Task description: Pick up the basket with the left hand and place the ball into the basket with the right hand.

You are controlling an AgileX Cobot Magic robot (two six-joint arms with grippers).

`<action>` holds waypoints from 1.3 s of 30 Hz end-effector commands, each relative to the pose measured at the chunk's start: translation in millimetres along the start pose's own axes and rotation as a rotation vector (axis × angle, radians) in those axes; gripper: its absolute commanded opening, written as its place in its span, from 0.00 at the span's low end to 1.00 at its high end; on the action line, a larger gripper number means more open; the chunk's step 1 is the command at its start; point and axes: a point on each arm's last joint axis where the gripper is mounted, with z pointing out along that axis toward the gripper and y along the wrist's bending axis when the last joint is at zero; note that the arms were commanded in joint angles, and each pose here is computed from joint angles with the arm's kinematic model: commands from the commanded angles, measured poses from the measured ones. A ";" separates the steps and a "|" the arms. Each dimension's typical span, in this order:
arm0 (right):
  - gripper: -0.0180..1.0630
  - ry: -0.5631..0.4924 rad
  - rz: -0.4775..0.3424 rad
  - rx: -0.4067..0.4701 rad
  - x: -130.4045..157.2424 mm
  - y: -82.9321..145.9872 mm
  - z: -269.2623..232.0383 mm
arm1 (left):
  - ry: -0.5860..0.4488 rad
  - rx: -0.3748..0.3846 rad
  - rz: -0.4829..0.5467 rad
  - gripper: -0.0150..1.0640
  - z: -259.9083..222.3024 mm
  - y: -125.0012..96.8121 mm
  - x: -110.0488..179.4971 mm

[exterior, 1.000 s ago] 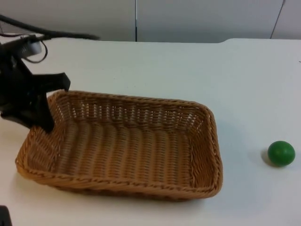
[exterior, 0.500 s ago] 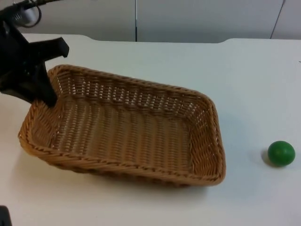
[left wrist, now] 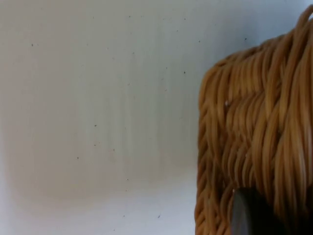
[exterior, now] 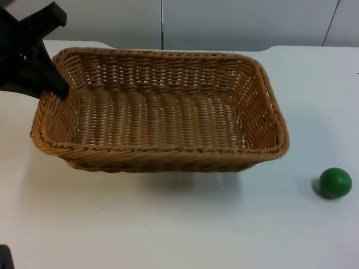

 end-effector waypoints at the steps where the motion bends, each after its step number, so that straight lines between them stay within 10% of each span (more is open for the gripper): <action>1: 0.01 0.005 0.000 -0.001 -0.4 0.0 2.6 | -0.020 0.034 -0.011 0.01 -5.5 -5.8 -1.2; 39: 0.01 0.005 0.000 -0.001 -0.4 0.0 2.6 | -0.024 0.011 0.004 0.01 -5.4 -3.7 -1.5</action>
